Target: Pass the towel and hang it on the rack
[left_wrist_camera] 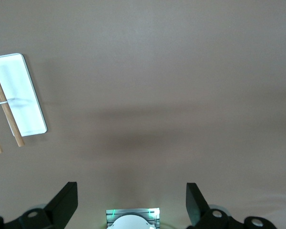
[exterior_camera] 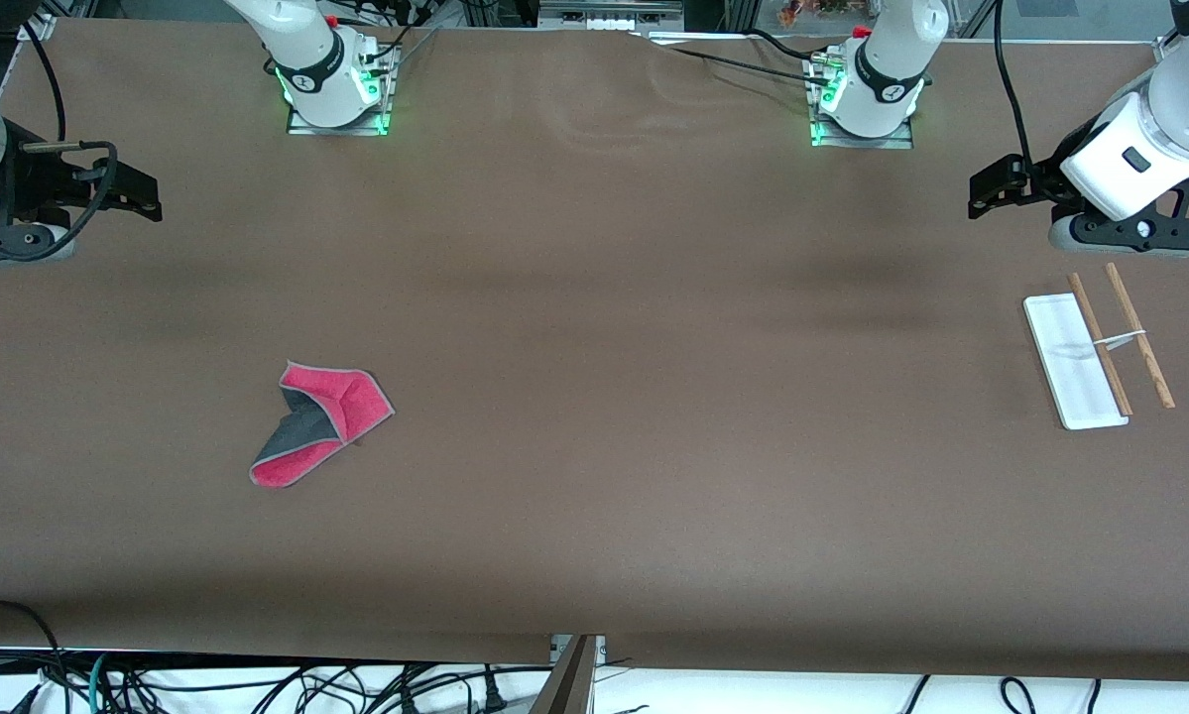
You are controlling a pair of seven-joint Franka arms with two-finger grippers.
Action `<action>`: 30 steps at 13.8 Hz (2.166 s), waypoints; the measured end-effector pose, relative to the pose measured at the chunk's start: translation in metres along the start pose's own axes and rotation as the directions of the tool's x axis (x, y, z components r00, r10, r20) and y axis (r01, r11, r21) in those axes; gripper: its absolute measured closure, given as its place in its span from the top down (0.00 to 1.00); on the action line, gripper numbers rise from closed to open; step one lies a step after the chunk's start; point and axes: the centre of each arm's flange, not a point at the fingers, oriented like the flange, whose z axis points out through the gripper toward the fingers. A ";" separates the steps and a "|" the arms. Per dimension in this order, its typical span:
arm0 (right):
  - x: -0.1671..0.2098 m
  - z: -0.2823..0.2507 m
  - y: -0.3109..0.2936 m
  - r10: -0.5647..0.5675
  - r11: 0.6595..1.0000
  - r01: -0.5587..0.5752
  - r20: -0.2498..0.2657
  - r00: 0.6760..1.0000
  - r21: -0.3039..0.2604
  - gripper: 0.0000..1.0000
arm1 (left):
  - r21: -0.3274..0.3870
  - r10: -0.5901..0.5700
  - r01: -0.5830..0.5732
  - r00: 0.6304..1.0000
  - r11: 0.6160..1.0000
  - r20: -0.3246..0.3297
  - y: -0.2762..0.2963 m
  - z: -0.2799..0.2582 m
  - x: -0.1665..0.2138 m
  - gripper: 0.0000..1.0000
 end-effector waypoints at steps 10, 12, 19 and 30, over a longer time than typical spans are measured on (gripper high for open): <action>0.027 0.014 -0.002 -0.011 1.000 0.011 -0.053 0.999 0.000 1.00 | 0.033 -0.006 0.006 1.000 0.999 -0.003 -0.005 0.000 0.000 1.00; 0.042 0.032 -0.005 -0.022 1.000 0.022 -0.032 0.999 0.006 1.00 | 0.034 -0.008 0.008 1.000 0.999 -0.004 -0.006 0.000 0.001 1.00; 0.129 0.153 -0.030 -0.074 0.997 0.074 0.027 0.997 0.029 1.00 | 0.032 -0.004 0.005 1.000 0.999 -0.008 -0.005 0.009 0.012 1.00; 0.195 0.299 -0.057 -0.107 0.993 0.110 -0.063 0.992 0.045 1.00 | 0.030 -0.009 0.009 1.000 0.999 -0.003 -0.008 0.015 0.018 1.00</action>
